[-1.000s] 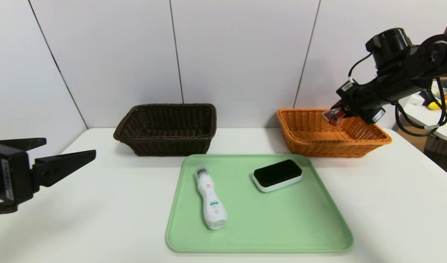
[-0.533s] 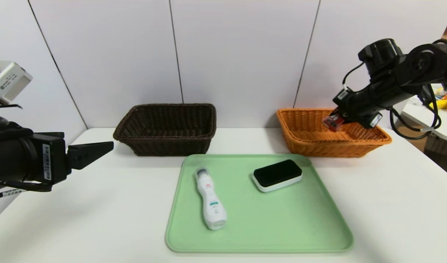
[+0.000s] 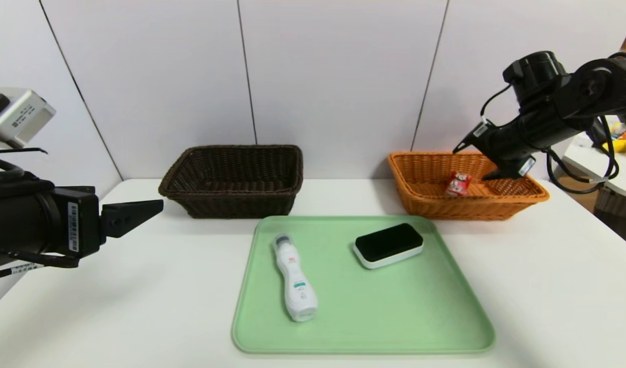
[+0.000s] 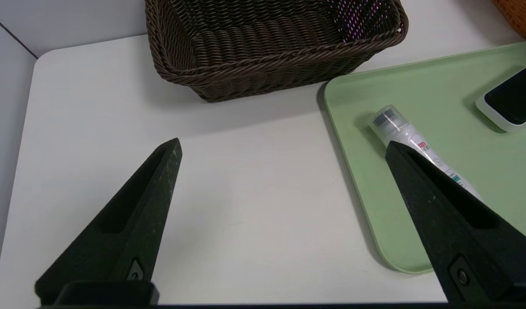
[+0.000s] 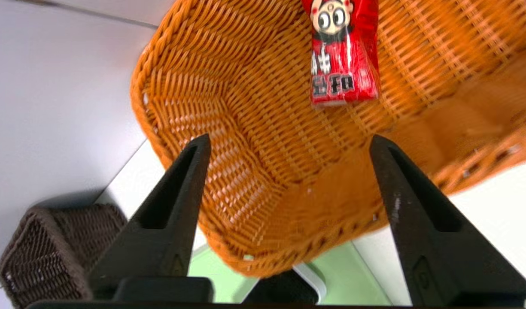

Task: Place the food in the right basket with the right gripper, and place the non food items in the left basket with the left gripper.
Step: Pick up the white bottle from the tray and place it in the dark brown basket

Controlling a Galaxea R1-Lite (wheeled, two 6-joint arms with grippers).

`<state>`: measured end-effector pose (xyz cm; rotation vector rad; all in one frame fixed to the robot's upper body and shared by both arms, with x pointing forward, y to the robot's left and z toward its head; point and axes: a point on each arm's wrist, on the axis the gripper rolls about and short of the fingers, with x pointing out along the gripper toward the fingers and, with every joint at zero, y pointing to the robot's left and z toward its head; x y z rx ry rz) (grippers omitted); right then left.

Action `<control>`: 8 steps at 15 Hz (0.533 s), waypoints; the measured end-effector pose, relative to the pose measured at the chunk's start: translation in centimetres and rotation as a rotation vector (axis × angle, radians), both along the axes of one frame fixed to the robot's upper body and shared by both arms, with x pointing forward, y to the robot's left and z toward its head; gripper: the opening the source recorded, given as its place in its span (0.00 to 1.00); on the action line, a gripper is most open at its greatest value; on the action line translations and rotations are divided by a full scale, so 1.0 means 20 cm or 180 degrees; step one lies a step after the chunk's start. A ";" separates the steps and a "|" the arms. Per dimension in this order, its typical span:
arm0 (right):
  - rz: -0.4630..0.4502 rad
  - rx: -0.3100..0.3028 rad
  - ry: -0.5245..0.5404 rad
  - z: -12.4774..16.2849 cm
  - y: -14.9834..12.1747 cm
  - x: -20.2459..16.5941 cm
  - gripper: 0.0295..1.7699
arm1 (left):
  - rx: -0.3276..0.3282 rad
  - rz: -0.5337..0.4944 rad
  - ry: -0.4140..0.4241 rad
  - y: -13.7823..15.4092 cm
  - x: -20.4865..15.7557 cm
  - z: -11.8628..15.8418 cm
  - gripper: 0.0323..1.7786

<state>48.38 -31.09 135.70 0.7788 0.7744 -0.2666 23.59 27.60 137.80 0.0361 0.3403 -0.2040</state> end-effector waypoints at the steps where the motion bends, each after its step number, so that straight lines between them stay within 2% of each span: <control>1: 0.0038 -0.0010 -0.0025 0.04 0.02 -0.04 0.76 | 0.0004 -0.0007 -0.0001 0.00 0.01 0.00 0.95; 3: 0.0192 -0.0159 -0.0140 0.14 0.07 -0.13 0.81 | 0.0004 -0.0045 -0.0005 -0.02 0.01 0.01 0.95; 5: 0.0425 -0.0623 -0.0303 0.24 0.08 -0.23 0.84 | 0.0015 -0.0072 0.0016 -0.03 0.03 0.01 0.95; 8: 0.0906 -0.1471 -0.0471 0.36 0.05 -0.39 0.88 | 0.0030 -0.0092 0.0058 -0.05 0.04 0.00 0.95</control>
